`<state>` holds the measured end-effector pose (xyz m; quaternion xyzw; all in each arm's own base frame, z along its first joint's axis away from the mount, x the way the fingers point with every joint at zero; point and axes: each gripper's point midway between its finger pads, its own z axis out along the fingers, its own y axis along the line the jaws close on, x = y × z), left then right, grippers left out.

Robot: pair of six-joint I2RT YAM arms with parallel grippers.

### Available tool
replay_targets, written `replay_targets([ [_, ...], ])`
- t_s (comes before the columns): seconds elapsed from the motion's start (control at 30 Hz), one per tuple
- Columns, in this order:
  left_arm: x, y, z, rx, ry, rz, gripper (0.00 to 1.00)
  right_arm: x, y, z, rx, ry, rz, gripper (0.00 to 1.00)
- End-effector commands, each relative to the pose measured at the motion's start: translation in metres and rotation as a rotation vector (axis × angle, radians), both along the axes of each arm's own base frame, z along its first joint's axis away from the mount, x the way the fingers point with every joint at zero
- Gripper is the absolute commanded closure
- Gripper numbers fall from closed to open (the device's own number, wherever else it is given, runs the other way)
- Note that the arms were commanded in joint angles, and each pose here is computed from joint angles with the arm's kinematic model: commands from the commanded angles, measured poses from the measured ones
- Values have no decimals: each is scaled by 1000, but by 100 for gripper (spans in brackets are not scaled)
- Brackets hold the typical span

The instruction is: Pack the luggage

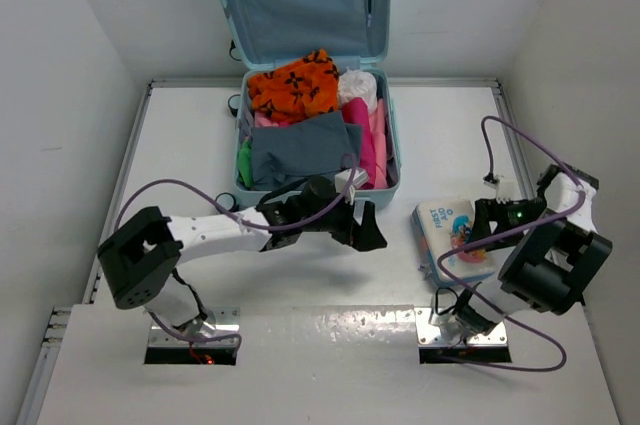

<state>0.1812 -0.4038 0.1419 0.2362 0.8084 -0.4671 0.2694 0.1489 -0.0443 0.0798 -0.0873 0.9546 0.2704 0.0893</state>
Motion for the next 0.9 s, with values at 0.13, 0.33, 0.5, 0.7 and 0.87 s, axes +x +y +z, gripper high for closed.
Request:
replay_targets([
  [0.13,-10,-33,40,-235,84,218,0,9,15,-27,77,78,-55,21],
  [0.33,-22,-56,9,-282,243,385,0,9,26,-43,174,182,-59,13],
  [0.5,-33,-87,-18,-267,307,433,0,12,24,-62,150,210,-51,12],
  [0.7,-26,-115,-35,-251,286,475,0,30,6,-47,77,128,-108,12],
  [0.87,-23,-119,-47,-235,275,482,0,52,-21,-5,-93,-53,-169,11],
])
